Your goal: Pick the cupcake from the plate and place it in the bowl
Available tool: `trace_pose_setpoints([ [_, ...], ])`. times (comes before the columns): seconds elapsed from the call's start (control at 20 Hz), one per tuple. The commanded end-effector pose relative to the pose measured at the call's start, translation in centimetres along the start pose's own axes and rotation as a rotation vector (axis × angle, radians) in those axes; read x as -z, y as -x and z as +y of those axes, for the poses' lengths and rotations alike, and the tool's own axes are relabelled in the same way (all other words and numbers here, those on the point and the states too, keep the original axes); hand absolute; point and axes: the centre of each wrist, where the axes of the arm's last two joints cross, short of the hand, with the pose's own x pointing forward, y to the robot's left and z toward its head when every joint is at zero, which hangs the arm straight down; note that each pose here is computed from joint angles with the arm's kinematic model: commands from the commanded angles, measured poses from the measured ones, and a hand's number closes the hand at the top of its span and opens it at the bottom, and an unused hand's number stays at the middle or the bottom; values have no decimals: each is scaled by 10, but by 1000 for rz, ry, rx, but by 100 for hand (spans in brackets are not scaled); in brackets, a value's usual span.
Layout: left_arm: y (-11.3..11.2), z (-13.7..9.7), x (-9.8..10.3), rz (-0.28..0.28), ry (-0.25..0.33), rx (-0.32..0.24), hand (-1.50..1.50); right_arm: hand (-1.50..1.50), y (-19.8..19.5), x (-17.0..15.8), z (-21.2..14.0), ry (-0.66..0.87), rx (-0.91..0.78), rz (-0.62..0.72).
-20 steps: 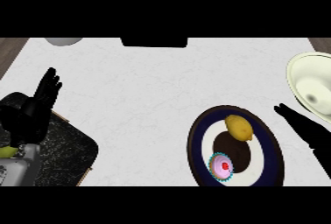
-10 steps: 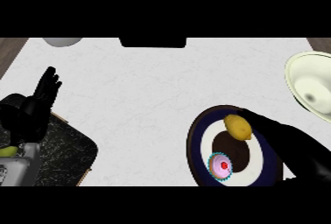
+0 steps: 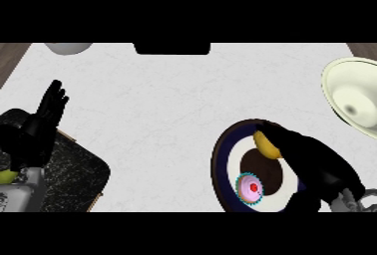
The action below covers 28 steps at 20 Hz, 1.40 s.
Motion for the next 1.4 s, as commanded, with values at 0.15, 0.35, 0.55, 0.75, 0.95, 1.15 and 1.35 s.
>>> trace_pose_setpoints([
  [0.15,-12,4,-5,10,-1,-7,0,-150,-13,-1,16,78,-80,76],
  [0.35,-18,1,7,-2,-13,-9,0,-150,-32,12,43,11,-48,81],
  [0.55,12,7,-23,21,13,11,0,-150,-23,26,76,-46,-78,96],
  [0.75,3,0,0,19,7,-6,0,-150,-25,21,60,-39,-60,99],
  [0.95,-9,7,5,10,-5,5,0,-150,-11,28,81,-4,-43,93],
  [1.15,-11,3,10,11,-12,10,0,-150,-12,50,73,-17,-49,114],
  [1.35,-5,12,-6,4,-8,11,0,-150,-6,53,85,-54,-41,126],
])
